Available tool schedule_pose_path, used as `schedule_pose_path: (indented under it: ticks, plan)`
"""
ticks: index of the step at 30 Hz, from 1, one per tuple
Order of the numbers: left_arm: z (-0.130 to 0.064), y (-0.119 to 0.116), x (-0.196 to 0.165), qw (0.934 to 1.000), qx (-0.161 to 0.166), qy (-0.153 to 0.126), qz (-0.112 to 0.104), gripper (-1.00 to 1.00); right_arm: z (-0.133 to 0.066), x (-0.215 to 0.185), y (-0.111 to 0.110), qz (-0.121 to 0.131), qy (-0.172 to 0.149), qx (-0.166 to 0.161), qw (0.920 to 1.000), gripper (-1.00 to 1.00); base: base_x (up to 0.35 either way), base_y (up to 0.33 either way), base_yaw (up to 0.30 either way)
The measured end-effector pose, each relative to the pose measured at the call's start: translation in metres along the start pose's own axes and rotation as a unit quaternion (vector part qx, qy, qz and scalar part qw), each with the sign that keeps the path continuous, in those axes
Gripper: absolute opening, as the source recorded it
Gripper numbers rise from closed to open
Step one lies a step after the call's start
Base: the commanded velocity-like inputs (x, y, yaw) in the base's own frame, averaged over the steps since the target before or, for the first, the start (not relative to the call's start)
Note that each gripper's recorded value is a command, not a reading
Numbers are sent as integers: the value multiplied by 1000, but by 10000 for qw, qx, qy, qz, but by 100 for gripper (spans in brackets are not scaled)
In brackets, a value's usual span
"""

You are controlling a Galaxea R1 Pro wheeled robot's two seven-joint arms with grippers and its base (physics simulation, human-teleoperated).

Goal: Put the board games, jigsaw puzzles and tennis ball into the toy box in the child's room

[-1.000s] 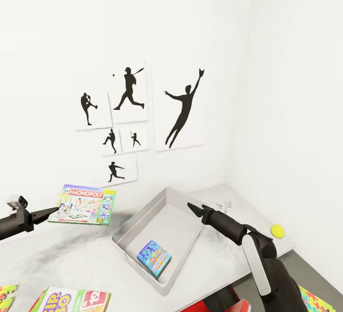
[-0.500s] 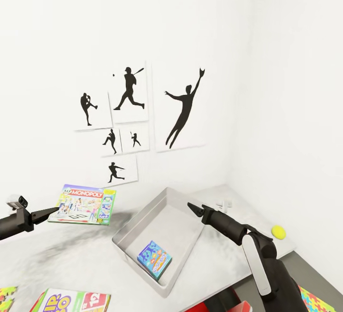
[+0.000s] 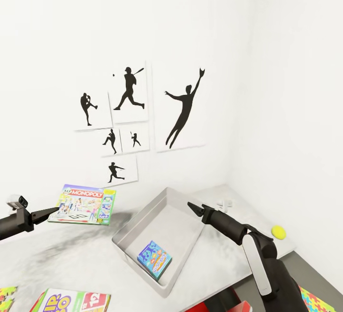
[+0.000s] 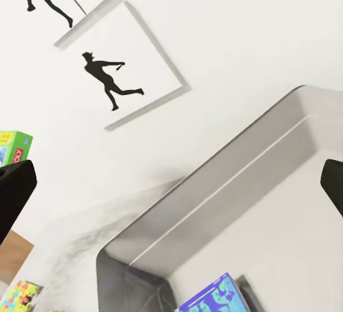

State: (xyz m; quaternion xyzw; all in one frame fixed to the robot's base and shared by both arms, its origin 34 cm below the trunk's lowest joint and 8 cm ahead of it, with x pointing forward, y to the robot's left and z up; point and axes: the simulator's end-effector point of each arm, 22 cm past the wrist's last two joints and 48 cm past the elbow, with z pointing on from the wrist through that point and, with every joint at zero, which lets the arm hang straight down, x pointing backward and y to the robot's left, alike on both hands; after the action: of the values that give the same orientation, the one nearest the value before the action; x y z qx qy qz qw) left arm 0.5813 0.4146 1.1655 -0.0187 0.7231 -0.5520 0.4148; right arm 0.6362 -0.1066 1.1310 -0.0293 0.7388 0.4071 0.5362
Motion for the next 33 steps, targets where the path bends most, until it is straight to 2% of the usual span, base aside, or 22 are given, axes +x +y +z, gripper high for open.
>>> schedule_pose_path:
  ticks: [9,14,17,19,21,22,23,27,30,33]
  plan:
    - [4,0,3,10000,39,15,46,-100,-5,-4,-5,-21,-11,20,10000,100,0,0,0]
    - [20,-2,13,9998,194,52,-31,-100,-10,-14,-3,-82,-99,-19,9999,100,0,0,0]
    - [46,-6,27,9988,441,106,-178,-100,-16,-27,1,-119,-251,-104,9996,100,0,0,0]
    - [68,-20,34,9972,687,179,-232,-100,-24,-37,-1,-89,-380,-177,9991,100,0,0,0]
    - [85,-39,35,9955,877,287,-212,-100,-32,-45,-4,-47,-498,-235,9985,100,0,0,0]
    - [98,-50,36,9952,900,367,-119,-100,-38,-51,-6,-13,-582,-276,9979,100,0,0,0]
    - [105,-55,36,9951,898,403,-56,-100,-41,-54,-8,7,-625,-294,9976,100,0,0,0]
    - [162,-76,30,9957,795,430,215,-100,-74,-77,-25,244,-973,-409,9941,100,0,0,0]
    - [190,-74,32,9971,603,417,190,-100,-91,-87,-32,345,-1153,-474,9916,100,0,0,0]
    - [226,-63,47,9987,215,445,81,-100,-109,-97,-40,376,-1313,-507,9893,100,0,0,0]
